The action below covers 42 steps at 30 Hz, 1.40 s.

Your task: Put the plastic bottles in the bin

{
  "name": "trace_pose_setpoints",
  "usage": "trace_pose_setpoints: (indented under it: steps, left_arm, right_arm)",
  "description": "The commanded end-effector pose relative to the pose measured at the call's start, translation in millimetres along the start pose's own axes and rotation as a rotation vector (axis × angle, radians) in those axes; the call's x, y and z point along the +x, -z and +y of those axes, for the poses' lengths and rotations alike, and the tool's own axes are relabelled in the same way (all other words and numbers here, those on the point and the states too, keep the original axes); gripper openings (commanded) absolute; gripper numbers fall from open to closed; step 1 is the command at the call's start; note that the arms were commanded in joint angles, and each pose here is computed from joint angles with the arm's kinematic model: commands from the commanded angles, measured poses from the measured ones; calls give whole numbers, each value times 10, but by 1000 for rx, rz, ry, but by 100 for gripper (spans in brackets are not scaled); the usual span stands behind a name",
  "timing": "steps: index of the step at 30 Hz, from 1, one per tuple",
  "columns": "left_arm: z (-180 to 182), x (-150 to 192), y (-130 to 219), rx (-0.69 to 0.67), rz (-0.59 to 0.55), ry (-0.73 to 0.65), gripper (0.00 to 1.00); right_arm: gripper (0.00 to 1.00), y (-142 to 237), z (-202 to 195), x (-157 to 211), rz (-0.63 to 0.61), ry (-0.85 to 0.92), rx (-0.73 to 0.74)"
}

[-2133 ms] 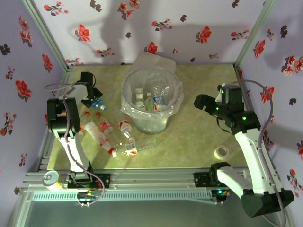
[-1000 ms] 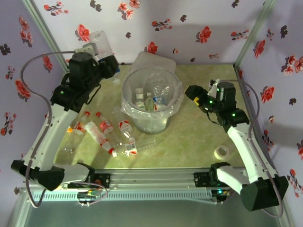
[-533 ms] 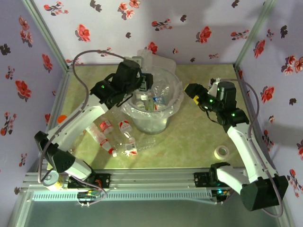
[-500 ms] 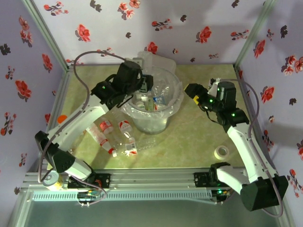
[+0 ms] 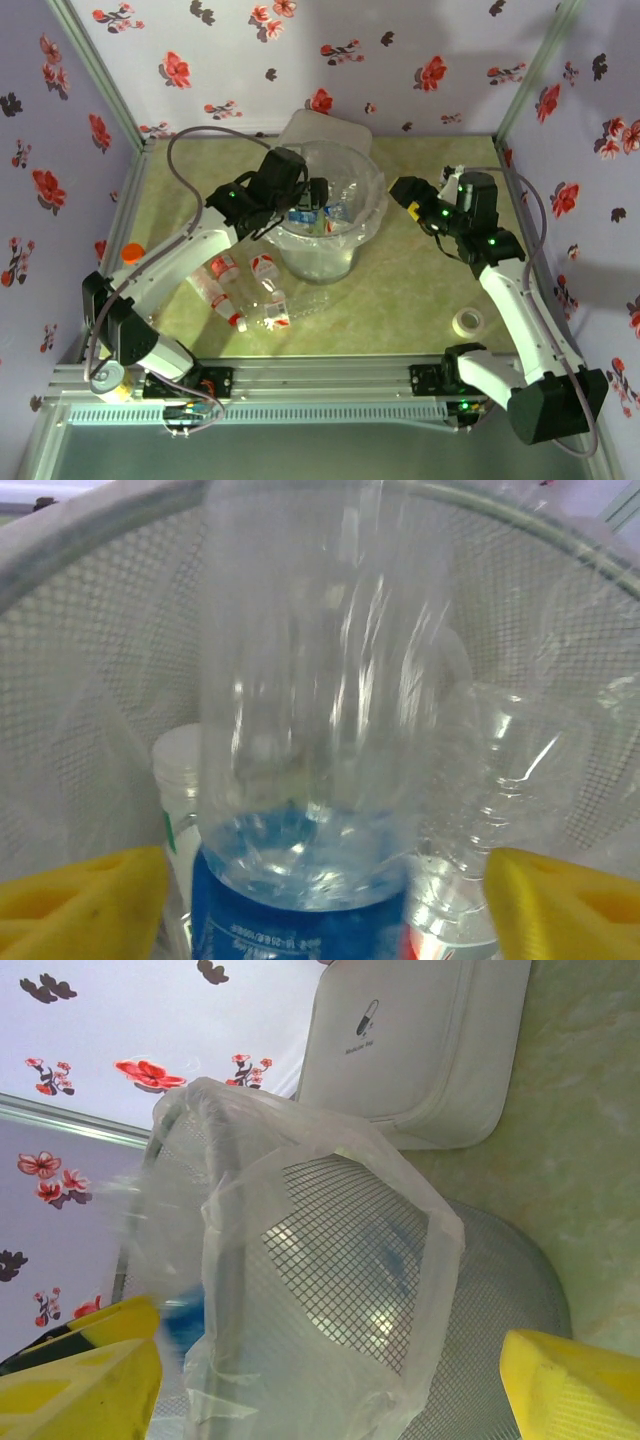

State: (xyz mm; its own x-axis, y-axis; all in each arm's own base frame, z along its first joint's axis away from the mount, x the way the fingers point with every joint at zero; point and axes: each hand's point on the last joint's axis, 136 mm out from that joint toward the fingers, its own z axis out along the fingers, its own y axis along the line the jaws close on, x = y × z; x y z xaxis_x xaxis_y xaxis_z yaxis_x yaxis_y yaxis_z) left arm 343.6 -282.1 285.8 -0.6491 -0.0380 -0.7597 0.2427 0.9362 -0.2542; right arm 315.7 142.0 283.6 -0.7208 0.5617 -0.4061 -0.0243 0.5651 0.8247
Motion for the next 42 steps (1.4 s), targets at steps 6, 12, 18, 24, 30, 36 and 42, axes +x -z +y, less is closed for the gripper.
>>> trace_pose_setpoints:
  steps: [6,12,18,24,30,36,42]
  left_arm:
    - [-121,-287,134,29,-80,-38,92]
    - [-169,-340,102,33,-87,-46,80]
    - [-196,-331,125,46,-86,-76,71]
    - [-149,-555,475,40,-158,-108,81]
    - [152,-801,889,-64,-266,-128,92]
    - [652,-687,978,-174,-217,-45,100]
    - [1194,-292,940,-303,-96,72,100]
  right_arm:
    - [88,-34,-37,7,4,-2,-3]
    - [88,-39,-56,13,5,2,5]
    - [88,-29,-85,22,7,7,17]
    - [89,-47,-97,24,10,10,22]
    - [89,-124,-142,21,20,2,23]
    - [89,-202,-164,15,34,-1,23]
    - [89,-259,-147,-23,33,-8,10]
